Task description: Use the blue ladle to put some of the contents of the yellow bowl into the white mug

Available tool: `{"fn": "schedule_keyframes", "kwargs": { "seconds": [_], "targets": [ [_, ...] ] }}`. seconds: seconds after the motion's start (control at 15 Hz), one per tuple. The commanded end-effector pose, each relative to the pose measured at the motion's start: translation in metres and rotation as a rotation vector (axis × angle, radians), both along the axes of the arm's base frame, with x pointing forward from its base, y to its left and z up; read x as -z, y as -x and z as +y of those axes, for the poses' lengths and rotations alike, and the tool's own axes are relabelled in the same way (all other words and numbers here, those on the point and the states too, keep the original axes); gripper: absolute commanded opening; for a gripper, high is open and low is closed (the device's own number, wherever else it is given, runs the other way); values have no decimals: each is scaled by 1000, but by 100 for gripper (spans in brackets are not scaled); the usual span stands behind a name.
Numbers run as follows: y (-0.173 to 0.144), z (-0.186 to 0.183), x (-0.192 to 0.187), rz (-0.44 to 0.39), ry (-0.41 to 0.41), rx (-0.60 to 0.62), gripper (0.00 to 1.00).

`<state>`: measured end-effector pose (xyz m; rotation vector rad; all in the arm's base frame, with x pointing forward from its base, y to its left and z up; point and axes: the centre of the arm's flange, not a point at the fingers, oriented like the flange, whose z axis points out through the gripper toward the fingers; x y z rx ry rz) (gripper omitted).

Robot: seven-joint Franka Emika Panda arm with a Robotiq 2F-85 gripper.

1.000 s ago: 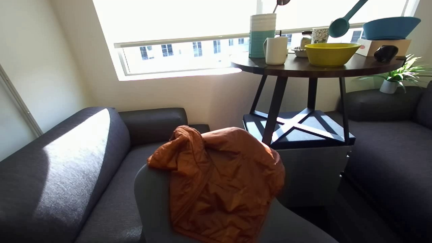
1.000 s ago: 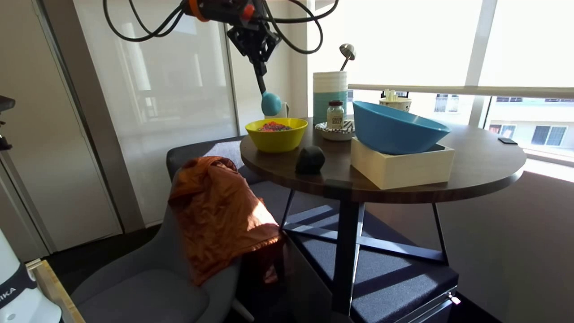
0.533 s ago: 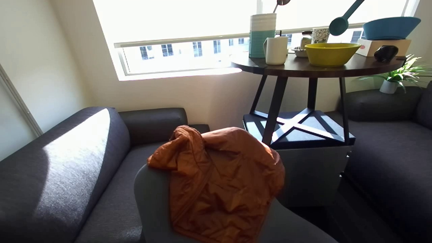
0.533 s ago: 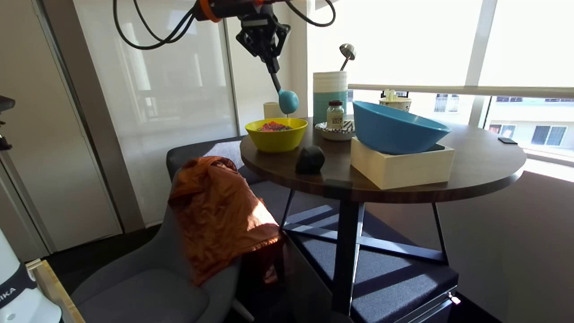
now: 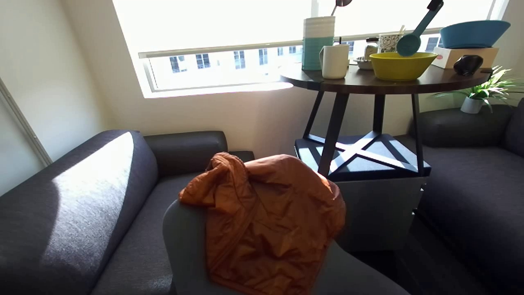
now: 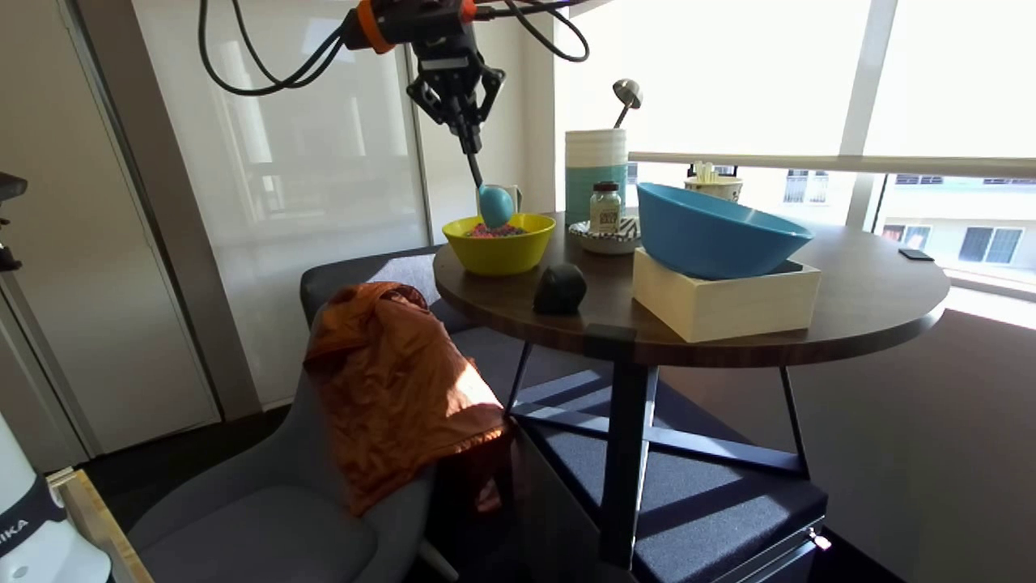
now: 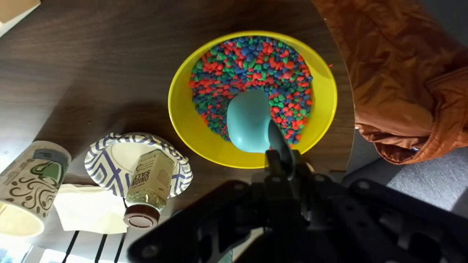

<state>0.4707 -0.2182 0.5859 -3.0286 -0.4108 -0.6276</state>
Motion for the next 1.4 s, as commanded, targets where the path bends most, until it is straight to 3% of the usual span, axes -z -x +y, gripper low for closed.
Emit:
{"fn": "schedule_keyframes", "kwargs": {
  "seconds": [0.0, 1.0, 1.33],
  "targets": [
    [-3, -4, 14, 28, 57, -10, 2],
    [-24, -34, 28, -41, 309, 80, 2],
    [-19, -24, 36, 47, 349, 27, 2]
  ]
}}
